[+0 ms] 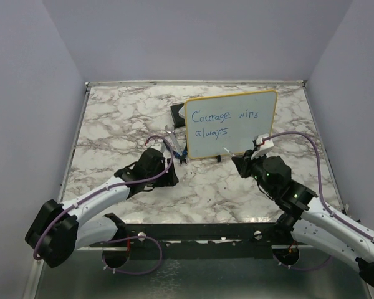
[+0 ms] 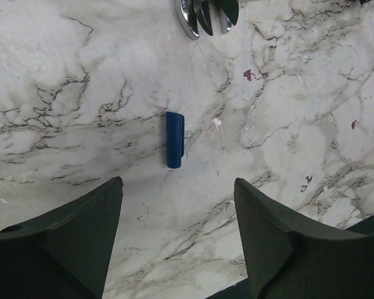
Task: Write a sentence on the whiteboard
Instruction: Move the pen cap to the center of the board.
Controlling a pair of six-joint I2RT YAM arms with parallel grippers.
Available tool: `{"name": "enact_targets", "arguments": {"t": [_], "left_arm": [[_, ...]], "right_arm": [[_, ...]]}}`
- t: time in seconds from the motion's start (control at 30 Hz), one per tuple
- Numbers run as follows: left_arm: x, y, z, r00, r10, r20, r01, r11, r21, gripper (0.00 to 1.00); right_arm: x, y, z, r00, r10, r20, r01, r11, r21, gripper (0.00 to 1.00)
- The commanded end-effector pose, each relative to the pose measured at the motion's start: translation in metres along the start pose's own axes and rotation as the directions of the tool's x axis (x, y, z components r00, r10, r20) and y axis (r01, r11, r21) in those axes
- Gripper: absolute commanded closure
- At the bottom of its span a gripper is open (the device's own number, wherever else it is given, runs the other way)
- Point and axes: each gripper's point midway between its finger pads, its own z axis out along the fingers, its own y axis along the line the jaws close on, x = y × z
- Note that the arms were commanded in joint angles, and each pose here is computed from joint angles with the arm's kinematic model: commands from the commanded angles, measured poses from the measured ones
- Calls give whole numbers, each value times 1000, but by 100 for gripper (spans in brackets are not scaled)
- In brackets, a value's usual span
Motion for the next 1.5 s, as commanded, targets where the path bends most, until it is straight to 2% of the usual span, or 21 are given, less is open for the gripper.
{"name": "enact_targets", "arguments": {"t": [0.0,0.3,0.47,0.93,1.47], "left_arm": [[-2,-17,7,997,-71,25,68,994,90,28],[9,-18,31,998,-56,-18,57,992,111,31],[9,-23,33,997,-69,-21,71,989,133,36],[24,-25,37,994,-77,-81,88,987,137,37],[4,-67,59,998,-56,-14,58,970,238,37]], "right_arm": [[7,-1,-2,1000,7,-18,-7,1000,-7,99],[5,-1,-2,1000,5,-10,-5,1000,-10,99],[4,-2,-4,1000,5,-1,-5,1000,-6,99],[4,-2,-2,1000,4,-3,-4,1000,-2,99],[3,-4,-3,1000,2,1,-2,1000,4,99]]}}
